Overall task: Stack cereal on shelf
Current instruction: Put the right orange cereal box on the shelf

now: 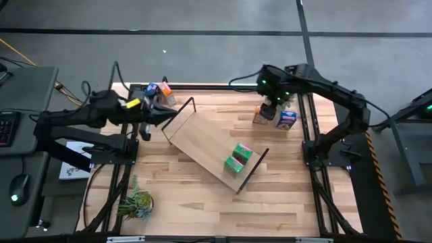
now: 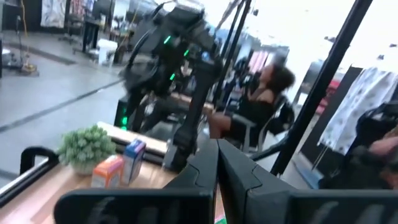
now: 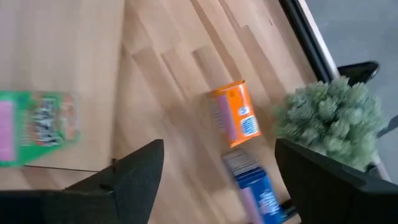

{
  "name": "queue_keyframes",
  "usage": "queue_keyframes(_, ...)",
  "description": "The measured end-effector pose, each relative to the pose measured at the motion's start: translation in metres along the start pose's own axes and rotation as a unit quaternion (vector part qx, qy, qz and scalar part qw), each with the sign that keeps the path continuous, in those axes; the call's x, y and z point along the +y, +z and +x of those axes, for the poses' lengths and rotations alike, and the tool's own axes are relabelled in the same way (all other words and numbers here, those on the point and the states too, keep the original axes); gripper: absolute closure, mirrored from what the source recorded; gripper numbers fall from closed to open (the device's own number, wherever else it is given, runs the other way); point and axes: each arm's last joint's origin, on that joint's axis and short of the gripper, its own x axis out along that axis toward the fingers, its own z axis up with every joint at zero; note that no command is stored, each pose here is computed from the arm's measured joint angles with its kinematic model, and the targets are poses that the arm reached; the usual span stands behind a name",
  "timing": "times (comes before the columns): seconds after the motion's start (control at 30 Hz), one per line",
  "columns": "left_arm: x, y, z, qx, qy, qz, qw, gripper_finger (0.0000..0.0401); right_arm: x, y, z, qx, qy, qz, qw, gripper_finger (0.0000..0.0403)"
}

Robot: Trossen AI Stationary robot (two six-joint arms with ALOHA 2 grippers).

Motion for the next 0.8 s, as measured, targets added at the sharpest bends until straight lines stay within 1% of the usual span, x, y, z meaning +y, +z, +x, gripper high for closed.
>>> queue_keyframes(0.1, -0.002, 0.003, -0.008, -0.01, -0.011, -0.007, 1.0, 0.0401, -0.009, 0.011, 0.017, 0.019, 0.004, -0.031, 0.999, 0.0099)
queue_keyframes(0.27, -0.007, 0.004, -0.013, -0.01, -0.035, -0.008, 0.999, 0.0401, -0.023, 0.023, 0.038, 0.041, 0.021, -0.06, 0.997, 0.0099)
queue_keyframes(0.3, -0.008, 0.004, -0.013, -0.009, -0.039, -0.009, 0.999, 0.0401, -0.026, 0.024, 0.04, 0.044, 0.02, -0.061, 0.997, 0.0099)
queue_keyframes(0.43, -0.012, 0.003, -0.015, -0.006, -0.051, -0.002, 0.999, 0.0401, -0.038, 0.022, 0.04, 0.045, 0.032, -0.037, 0.998, 0.0099)
queue_keyframes(0.57, -0.014, 0.002, -0.015, -0.002, -0.061, 0.002, 0.998, 0.0401, -0.041, 0.01, 0.035, 0.034, 0.017, -0.021, 0.999, 0.01)
queue_keyframes(0.63, -0.015, 0.002, -0.015, 0.001, -0.072, 0.003, 0.997, 0.0401, -0.038, -0.003, 0.041, 0.029, 0.019, -0.005, 0.999, 0.01)
queue_keyframes(0.73, -0.015, 0.002, -0.015, 0.002, -0.074, 0.01, 0.997, 0.0401, -0.031, -0.023, 0.055, 0.025, 0.006, -0.014, 1.0, 0.01)
queue_keyframes(0.8, -0.015, 0.002, -0.015, 0.002, -0.074, 0.012, 0.997, 0.0401, -0.028, -0.029, 0.061, -0.001, 0.001, -0.02, 1.0, 0.01)
